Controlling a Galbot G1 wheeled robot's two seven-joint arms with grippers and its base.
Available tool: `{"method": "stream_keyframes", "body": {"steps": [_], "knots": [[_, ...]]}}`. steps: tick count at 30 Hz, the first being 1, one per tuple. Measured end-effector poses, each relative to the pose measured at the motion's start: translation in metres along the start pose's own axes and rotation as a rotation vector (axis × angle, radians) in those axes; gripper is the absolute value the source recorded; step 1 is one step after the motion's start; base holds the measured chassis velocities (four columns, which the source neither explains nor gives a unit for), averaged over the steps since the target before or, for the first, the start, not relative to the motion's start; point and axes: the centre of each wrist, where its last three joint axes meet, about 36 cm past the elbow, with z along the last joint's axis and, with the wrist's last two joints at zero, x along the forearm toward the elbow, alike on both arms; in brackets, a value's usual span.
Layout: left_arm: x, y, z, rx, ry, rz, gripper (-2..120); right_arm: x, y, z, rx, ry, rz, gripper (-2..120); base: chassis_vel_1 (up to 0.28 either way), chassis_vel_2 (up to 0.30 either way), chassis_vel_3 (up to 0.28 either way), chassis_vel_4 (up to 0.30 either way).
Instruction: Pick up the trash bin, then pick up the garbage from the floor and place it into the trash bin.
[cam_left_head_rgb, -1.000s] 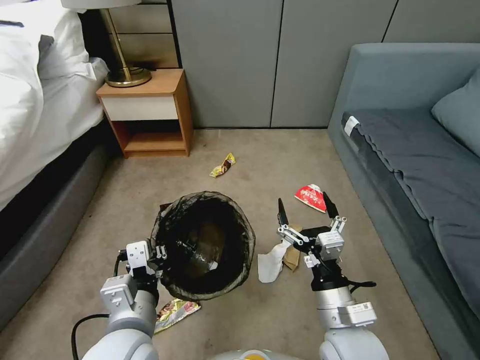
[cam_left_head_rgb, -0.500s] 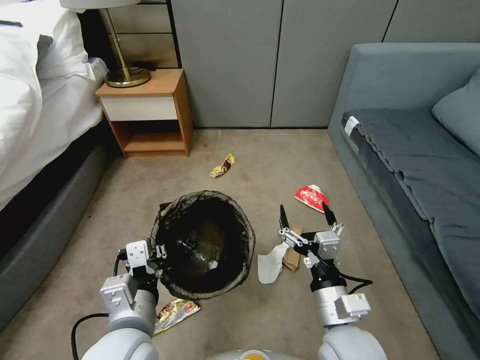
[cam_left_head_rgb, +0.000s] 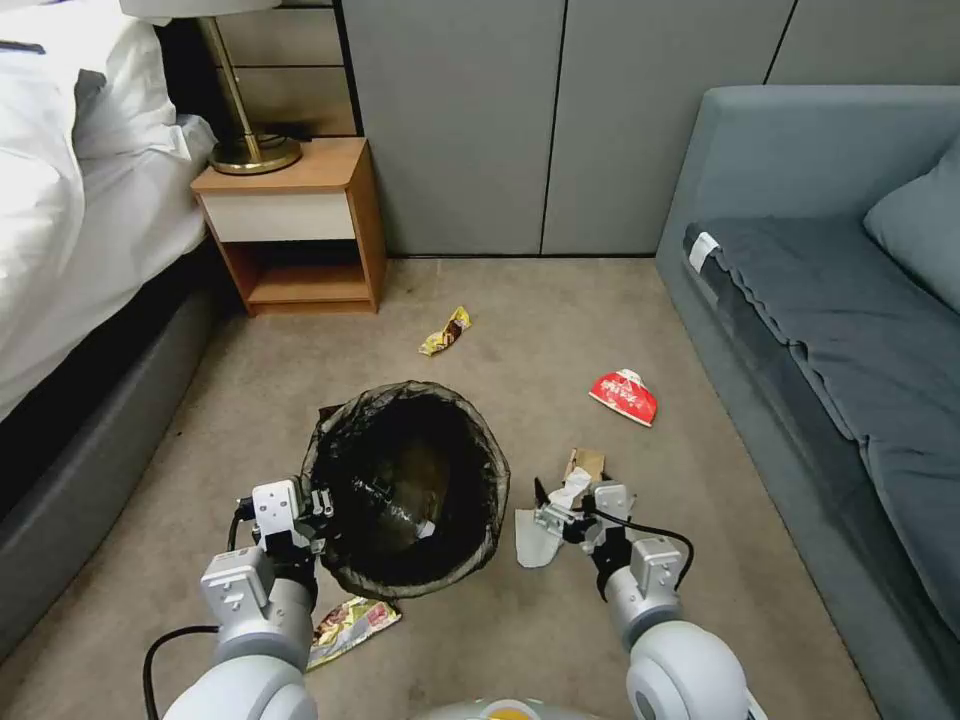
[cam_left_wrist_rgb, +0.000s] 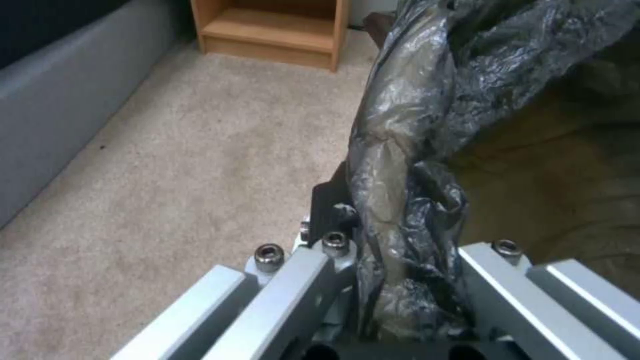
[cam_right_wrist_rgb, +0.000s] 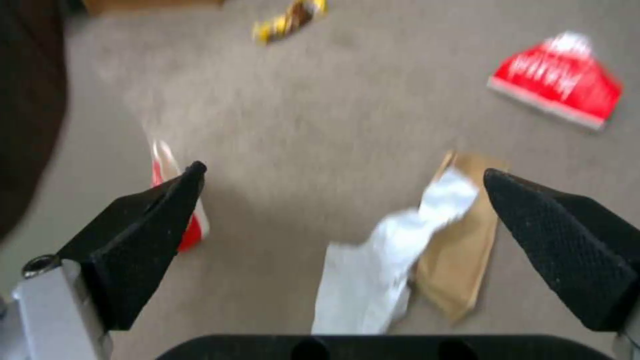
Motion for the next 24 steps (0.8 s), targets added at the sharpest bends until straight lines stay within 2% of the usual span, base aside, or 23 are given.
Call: {"method": "stream_keyframes", "body": {"steps": [7, 24], "knots": [[-0.001, -0.001, 0.001, -0.004, 0.004, 0.002, 1, -0.020, -0.008, 0.017, -0.005, 0.106, -0.008, 100, 0.000, 0.000, 0.000, 0.000], [-0.001, -0.001, 0.003, -0.010, 0.010, -0.003, 1, -0.066, -0.016, 0.054, 0.025, 0.180, 0.027, 100, 0.000, 0.000, 0.000, 0.000]]}}
